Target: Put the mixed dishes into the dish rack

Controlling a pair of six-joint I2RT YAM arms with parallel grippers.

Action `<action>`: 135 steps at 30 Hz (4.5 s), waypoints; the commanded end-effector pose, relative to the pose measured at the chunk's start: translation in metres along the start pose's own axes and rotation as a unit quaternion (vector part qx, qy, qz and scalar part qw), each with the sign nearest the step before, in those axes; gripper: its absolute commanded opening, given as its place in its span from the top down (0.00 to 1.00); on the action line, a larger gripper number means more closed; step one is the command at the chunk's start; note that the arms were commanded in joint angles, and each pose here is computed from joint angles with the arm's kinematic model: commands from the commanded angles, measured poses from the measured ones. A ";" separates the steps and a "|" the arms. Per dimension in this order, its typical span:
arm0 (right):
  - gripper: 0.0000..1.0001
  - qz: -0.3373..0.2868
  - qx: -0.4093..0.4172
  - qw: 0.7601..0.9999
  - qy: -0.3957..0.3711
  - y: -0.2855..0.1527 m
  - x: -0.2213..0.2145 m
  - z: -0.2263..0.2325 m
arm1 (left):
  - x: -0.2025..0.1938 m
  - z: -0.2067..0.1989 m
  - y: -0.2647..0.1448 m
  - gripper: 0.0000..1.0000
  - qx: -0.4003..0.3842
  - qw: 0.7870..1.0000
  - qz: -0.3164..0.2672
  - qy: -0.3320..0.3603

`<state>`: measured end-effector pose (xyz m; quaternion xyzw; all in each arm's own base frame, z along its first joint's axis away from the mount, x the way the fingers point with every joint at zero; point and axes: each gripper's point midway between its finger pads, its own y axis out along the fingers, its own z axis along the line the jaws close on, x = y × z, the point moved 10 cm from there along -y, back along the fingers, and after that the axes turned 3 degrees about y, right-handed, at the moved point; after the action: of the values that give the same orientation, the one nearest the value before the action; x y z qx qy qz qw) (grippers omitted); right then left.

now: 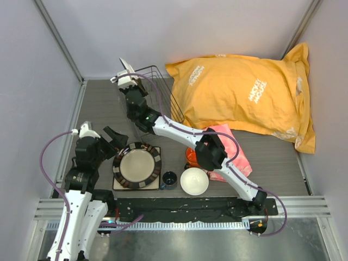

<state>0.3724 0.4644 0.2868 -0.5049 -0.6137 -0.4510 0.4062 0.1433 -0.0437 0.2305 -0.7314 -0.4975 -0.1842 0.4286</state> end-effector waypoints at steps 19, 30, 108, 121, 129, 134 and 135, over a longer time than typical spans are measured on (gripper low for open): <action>0.99 0.010 0.021 0.997 0.074 0.008 -0.019 0.020 | 0.003 -0.003 -0.003 0.00 -0.014 1.000 -0.014 0.007; 0.99 0.024 0.012 0.998 0.062 0.010 -0.040 0.028 | 0.002 -0.001 0.000 0.00 -0.011 1.000 -0.011 0.007; 0.79 0.028 0.039 0.994 0.103 0.012 -0.071 0.042 | 0.002 -0.002 -0.005 0.00 -0.014 1.000 -0.011 0.008; 0.71 0.023 0.045 0.993 0.110 0.010 -0.071 0.041 | 0.002 -0.003 -0.003 0.00 -0.015 1.000 -0.009 0.009; 0.51 0.008 0.053 0.992 0.110 0.004 -0.050 0.028 | 0.002 -0.002 -0.005 0.00 -0.013 1.000 -0.011 0.009; 0.19 -0.006 0.051 0.991 0.127 -0.004 -0.030 0.009 | 0.002 -0.003 -0.004 0.00 -0.013 1.000 -0.011 0.005; 0.17 -0.011 0.048 0.990 0.133 -0.005 -0.025 0.007 | 0.003 -0.003 -0.004 0.00 -0.014 1.000 -0.010 0.004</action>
<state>0.3831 0.4751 0.1632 -0.4979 -0.5944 -0.3947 0.4929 0.1400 -0.0440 0.2311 -0.7331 -0.4975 -0.1876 0.4241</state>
